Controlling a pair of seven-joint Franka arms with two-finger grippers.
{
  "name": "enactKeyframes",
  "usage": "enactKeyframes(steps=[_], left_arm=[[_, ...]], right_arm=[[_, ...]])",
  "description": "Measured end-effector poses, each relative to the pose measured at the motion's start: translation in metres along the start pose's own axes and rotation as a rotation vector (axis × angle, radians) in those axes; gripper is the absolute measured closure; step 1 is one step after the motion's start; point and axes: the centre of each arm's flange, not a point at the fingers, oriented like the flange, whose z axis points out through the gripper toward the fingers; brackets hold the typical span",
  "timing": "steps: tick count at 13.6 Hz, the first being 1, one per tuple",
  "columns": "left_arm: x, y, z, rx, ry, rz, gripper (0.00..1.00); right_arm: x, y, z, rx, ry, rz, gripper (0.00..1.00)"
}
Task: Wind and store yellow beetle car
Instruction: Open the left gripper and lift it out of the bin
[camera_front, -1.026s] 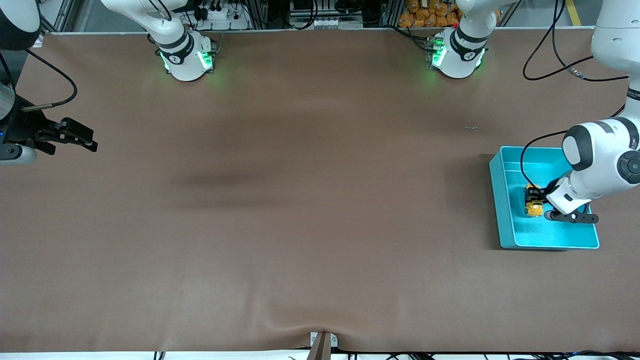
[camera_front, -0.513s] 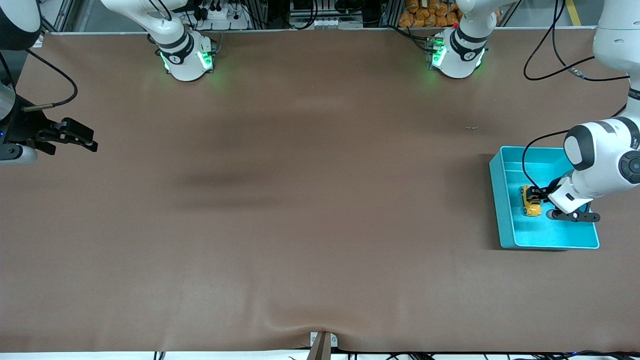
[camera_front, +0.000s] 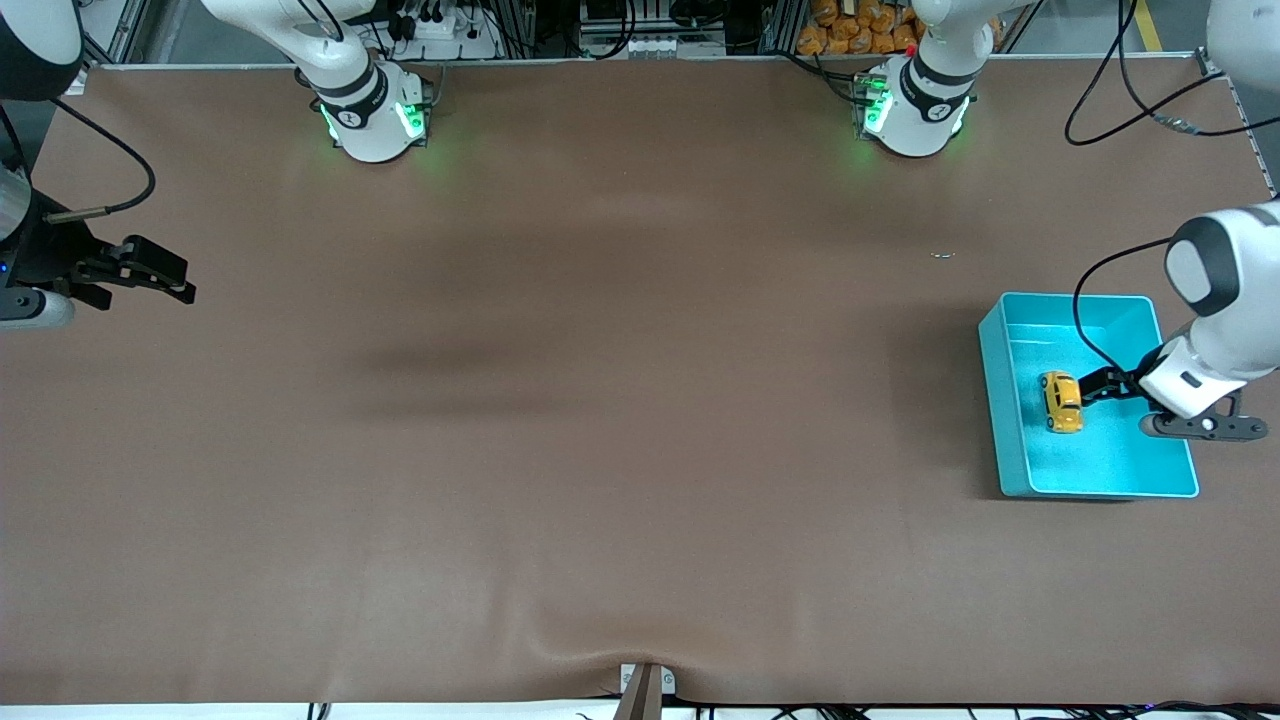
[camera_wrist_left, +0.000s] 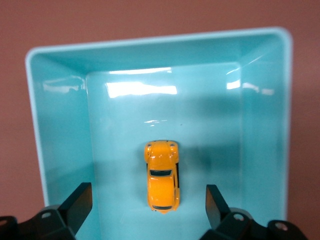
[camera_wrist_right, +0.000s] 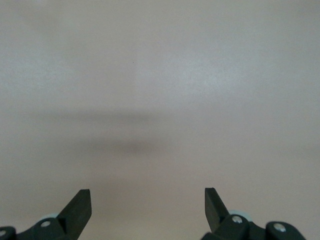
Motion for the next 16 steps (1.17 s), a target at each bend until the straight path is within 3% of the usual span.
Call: enactKeyframes(steps=[4, 8, 16], left_arm=[[0.017, 0.055, -0.064, -0.017, -0.007, 0.057, 0.00], [0.031, 0.087, -0.138, -0.045, -0.041, 0.033, 0.00], [0.006, 0.170, -0.236, -0.013, -0.037, 0.033, 0.00]], right_arm=[[0.000, 0.000, 0.000, 0.000, 0.000, 0.000, 0.00], [0.000, 0.000, 0.000, 0.000, 0.000, -0.001, 0.00], [0.000, 0.000, 0.000, -0.001, 0.000, -0.001, 0.00]])
